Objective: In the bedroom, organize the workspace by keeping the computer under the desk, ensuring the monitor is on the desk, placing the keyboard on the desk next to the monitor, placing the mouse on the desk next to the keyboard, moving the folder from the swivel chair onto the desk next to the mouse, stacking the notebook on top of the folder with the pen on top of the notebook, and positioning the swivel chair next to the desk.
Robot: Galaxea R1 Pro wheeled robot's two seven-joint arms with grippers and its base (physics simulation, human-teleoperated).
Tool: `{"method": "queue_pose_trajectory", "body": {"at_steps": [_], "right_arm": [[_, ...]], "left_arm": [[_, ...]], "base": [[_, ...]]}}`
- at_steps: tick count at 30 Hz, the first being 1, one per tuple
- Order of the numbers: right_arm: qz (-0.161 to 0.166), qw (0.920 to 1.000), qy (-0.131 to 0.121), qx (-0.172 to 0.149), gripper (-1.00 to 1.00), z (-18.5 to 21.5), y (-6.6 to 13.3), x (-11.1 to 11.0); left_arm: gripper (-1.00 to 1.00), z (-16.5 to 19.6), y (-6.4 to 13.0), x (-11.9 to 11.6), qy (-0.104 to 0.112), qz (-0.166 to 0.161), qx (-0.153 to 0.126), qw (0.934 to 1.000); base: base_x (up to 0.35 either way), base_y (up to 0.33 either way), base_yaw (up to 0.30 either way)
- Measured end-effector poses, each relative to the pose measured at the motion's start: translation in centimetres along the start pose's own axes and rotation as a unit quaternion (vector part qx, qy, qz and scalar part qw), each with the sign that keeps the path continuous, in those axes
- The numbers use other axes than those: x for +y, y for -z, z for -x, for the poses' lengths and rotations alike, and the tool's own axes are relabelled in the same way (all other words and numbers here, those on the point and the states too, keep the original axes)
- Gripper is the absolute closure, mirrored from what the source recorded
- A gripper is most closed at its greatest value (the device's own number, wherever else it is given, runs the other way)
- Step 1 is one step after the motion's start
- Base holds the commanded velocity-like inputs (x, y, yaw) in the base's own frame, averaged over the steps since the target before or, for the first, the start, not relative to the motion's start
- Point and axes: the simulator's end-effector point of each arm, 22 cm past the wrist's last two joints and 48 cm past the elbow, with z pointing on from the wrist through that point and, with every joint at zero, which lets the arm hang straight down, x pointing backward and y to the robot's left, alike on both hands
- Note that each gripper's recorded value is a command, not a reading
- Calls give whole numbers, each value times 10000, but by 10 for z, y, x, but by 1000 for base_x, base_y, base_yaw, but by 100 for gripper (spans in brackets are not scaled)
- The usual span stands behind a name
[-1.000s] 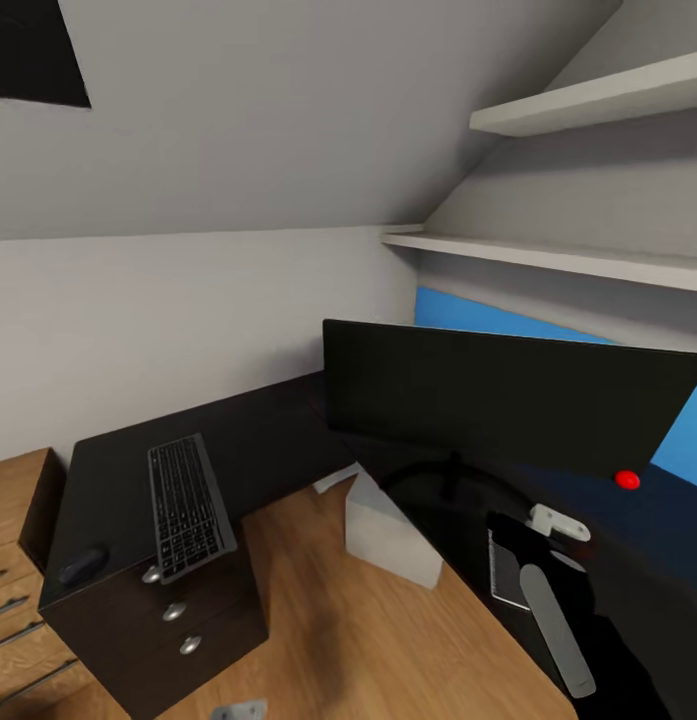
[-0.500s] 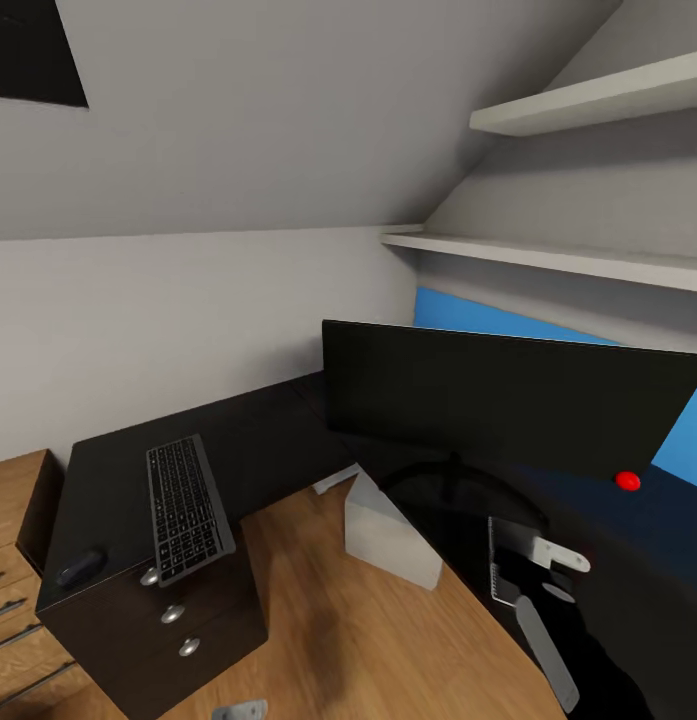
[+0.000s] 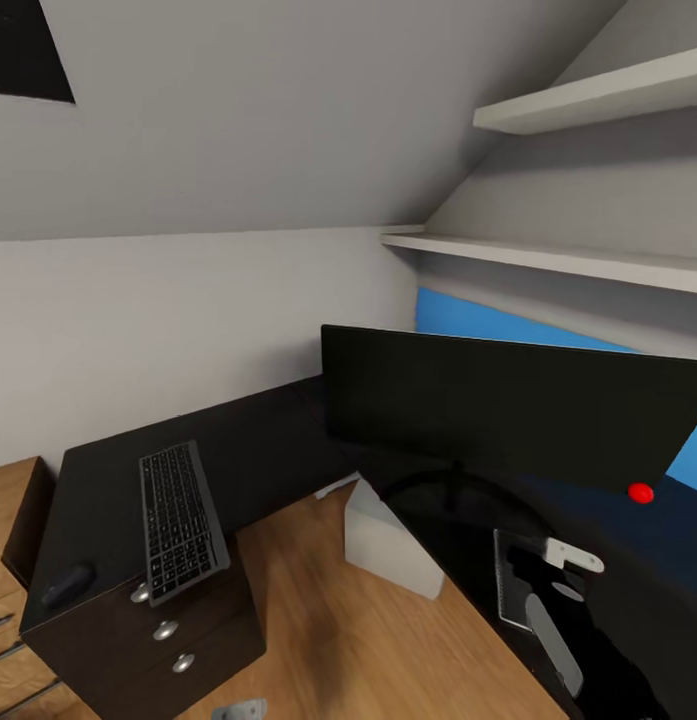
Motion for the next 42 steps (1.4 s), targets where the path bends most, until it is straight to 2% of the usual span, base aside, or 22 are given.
{"method": "queue_pose_trajectory", "body": {"at_steps": [3, 4, 6, 10, 11, 13, 18, 20, 22, 23, 26, 28, 34, 39, 42], "right_arm": [[27, 10000, -1, -7, -100, 1, -2, 0], [162, 9999, -2, -12, -100, 1, -3, 5], [228, 9997, -3, -11, -100, 1, -4, 7], [281, 9996, 1, -18, -100, 3, -5, 4], [207, 9996, -151, 75, -100, 0, -11, -11], [165, 9993, -309, 131, -100, -1, -13, -18], [171, 9984, -512, 189, -100, -1, -15, -24], [213, 9967, -750, 202, -100, 3, -19, -34], [192, 9958, -869, 203, -100, 4, -20, -39], [116, 9938, -1084, 195, -100, 8, -22, -52], [104, 9930, -1167, 143, -100, 10, -24, -54], [189, 9921, -1243, -15, -100, 24, -22, -48], [292, 9929, -1153, 29, -100, 20, -21, -34], [307, 9928, -1157, -3, -100, 21, -20, -31], [346, 9939, -1044, -11, -100, 20, -19, -26]], "left_arm": [[-100, 0, 0, 0, -1, -2, 4, 10000], [-100, 0, 0, 0, 0, -5, 8, 10000], [-100, -1, 0, -1, 1, -6, 10, 10000], [-100, -1, 0, -1, 3, -8, 7, 10000], [-100, -1, 0, 0, -1, -4, 16, 10000], [-100, -2, 0, 0, -4, -3, 23, 10000], [-100, -2, 0, 0, -7, 9, 26, 10000], [-100, -2, 0, 2, -1, 29, 20, 10000], [-100, -1, 0, 2, 3, 34, 16, 10000], [-100, 1, 0, 2, 29, 42, -6, 10000], [-100, 1, -3, 1, 43, 27, -19, 10000], [-100, 0, -4, -2, 50, 5, -19, 10000], [-100, -7, -3, -19, 59, -100, -22, 9999], [-100, -19, 2, -34, 84, -165, 95, 9998], [-100, -26, 5, -42, 92, -205, 171, 9996]], "base": [[78, 0, 0], [26, 0, 0], [19, 0, 0], [77, 0, 0], [166, 0, 0], [95, 0, 0], [37, 0, 0], [7, 0, 0], [2, 0, 0], [0, 0, 0], [0, 0, 0], [0, 0, 0], [0, 0, 0], [0, 0, 0], [0, 0, 0]]}}
